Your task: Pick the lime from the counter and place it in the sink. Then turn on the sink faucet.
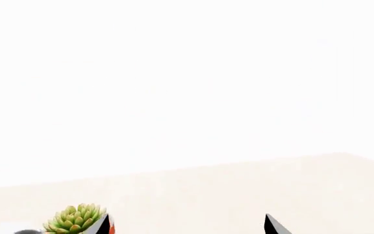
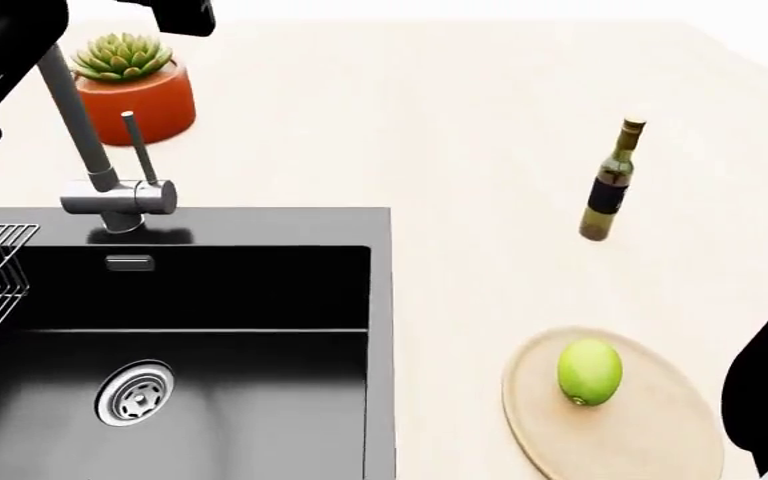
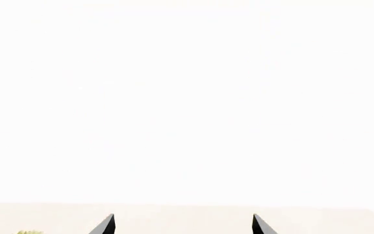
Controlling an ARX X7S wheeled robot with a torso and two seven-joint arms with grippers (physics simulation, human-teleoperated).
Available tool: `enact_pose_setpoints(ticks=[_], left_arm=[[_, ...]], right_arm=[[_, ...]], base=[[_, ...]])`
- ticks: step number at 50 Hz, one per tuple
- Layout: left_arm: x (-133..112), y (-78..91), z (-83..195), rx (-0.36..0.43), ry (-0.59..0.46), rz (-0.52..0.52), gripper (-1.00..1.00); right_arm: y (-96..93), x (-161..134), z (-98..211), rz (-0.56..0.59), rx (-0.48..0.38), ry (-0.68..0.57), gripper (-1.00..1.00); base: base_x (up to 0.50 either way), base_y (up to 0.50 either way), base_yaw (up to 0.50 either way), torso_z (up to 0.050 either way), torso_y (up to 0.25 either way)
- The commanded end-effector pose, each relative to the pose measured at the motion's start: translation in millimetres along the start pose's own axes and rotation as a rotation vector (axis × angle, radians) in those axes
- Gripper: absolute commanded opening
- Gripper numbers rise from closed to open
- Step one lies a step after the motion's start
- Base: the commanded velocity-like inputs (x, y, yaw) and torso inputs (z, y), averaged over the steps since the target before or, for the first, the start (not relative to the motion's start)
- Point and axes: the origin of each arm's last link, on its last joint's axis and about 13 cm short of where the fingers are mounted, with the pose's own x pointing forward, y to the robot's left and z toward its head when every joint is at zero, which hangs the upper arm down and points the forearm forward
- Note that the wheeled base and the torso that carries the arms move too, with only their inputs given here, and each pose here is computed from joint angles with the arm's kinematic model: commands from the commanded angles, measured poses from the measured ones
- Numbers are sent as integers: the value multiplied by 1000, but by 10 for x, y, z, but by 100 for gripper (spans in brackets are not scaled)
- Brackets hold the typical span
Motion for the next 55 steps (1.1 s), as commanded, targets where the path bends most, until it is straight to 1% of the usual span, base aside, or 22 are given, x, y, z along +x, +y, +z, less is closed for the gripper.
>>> enact_pose_setpoints(ticks=[1,4,12,13,19,20,21,25,26,27,29,32,34,35,36,38,39,41,42,47,48,55], left_arm=[[6,11,-12,2,5,4,100],[4,13,-21,1,6,4,100],[1,11,-30,0,7,4,100],[21,13,-49,0,13,5,100],[22,14,-50,0,13,5,100],[27,11,-68,-2,15,5,100],[27,10,-74,-2,16,4,100],[27,10,-74,-2,16,4,100],[39,17,-88,-5,21,6,100],[39,16,-88,-6,21,6,100],[44,10,-96,-6,20,5,100],[55,2,-105,-6,22,2,100],[74,-9,-124,-8,26,-2,100],[77,-10,-125,-8,26,-2,100],[80,-14,-124,-7,27,-3,100],[82,-15,-124,-7,27,-3,100],[94,-13,-136,-6,30,-2,100],[97,-20,-155,-10,31,-1,100],[94,-23,-154,-12,31,-3,100],[91,-21,-151,-12,30,-2,100],[86,2,-181,-15,34,9,100],[88,-4,-196,-14,35,10,100]], right_arm=[[2,9,10,1,-1,0,100],[-4,9,9,-12,15,-11,100],[1,2,-2,-3,4,-10,100],[-59,-21,2,-13,-24,1,100],[-59,-21,2,-13,-24,1,100],[-208,-150,85,-53,1,68,100],[-213,-186,61,-51,-25,113,100],[-210,-191,63,-51,-25,114,100],[-451,-259,55,-167,-50,235,100],[-398,-340,77,-165,-59,231,100],[-373,-521,74,-10,-61,261,100],[-393,-579,45,-11,-58,274,100],[-435,-671,3,-25,-25,358,100],[-435,-688,4,-19,-46,359,100],[-447,-714,2,2,-50,406,100],[-447,-727,1,6,-63,399,100],[-470,-797,-53,43,-102,464,100],[-485,-875,-76,65,-91,516,100],[-495,-887,-87,54,-108,513,100],[-514,-917,-114,63,-92,545,100],[-519,-954,-172,78,-84,617,100],[-536,-977,-189,82,-92,656,100]], base=[[0,500,0,0,0],[0,395,0,0,0],[0,0,0,0,0],[0,0,0,0,0],[0,0,0,0,0],[0,0,0,0,0],[0,0,0,0,0],[0,0,0,0,0],[0,0,0,0,0],[0,0,0,0,0],[0,0,0,0,0],[0,0,0,0,0],[0,0,0,0,0],[0,0,0,0,0],[0,0,0,0,0],[0,0,0,0,0],[0,0,0,0,0],[0,0,0,0,0],[0,0,0,0,0],[0,0,0,0,0],[0,0,0,0,0],[0,0,0,0,0]])
